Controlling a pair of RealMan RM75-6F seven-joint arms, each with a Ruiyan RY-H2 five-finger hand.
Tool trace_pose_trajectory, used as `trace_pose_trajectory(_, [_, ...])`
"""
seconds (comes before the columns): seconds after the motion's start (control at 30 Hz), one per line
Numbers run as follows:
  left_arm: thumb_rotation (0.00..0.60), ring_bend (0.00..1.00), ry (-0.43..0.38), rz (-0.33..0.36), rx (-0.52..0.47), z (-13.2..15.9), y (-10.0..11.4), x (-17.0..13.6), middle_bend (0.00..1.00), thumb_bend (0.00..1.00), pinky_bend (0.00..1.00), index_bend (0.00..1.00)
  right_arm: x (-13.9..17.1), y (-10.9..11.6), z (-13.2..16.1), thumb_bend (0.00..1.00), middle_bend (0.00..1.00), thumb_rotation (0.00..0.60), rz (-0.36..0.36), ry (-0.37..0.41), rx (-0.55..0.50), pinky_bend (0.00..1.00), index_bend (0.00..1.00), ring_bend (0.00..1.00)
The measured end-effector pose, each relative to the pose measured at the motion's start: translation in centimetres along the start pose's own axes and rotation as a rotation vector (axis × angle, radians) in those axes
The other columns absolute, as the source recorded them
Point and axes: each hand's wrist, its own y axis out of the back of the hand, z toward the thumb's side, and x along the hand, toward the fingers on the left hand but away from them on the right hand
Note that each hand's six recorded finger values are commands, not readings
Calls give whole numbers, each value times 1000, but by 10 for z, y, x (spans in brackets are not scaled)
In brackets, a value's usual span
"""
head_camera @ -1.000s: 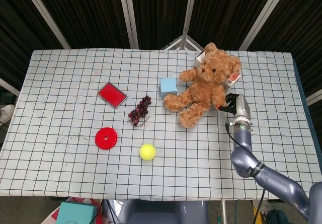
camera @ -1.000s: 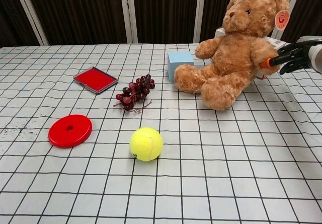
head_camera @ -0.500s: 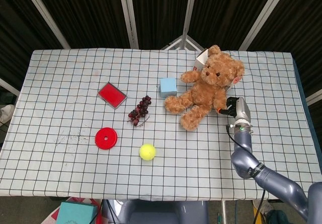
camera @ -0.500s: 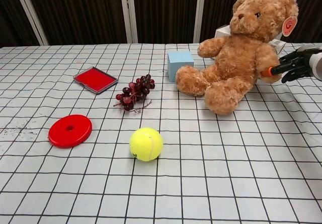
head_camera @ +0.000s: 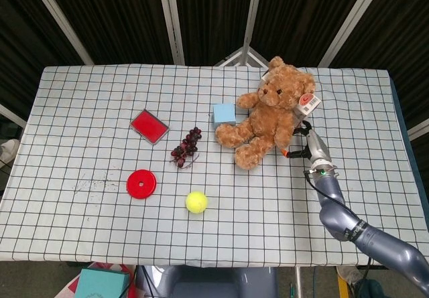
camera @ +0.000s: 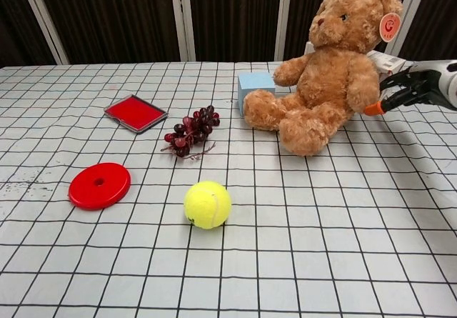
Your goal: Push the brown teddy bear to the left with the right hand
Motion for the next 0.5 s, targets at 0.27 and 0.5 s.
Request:
trace_pose_trajectory(0.27, [600, 9, -4, -6, -12, -1, 1, -1, 0, 183, 139, 254, 26, 39, -21, 221, 5, 600, -6, -19, 16, 0, 0, 26])
trace_pose_trajectory(0.5, [600, 9, -18, -9, -17, 1, 1, -4, 0, 184, 139, 253, 74, 91, -64, 221, 5, 600, -99, -61, 168, 0, 0, 14])
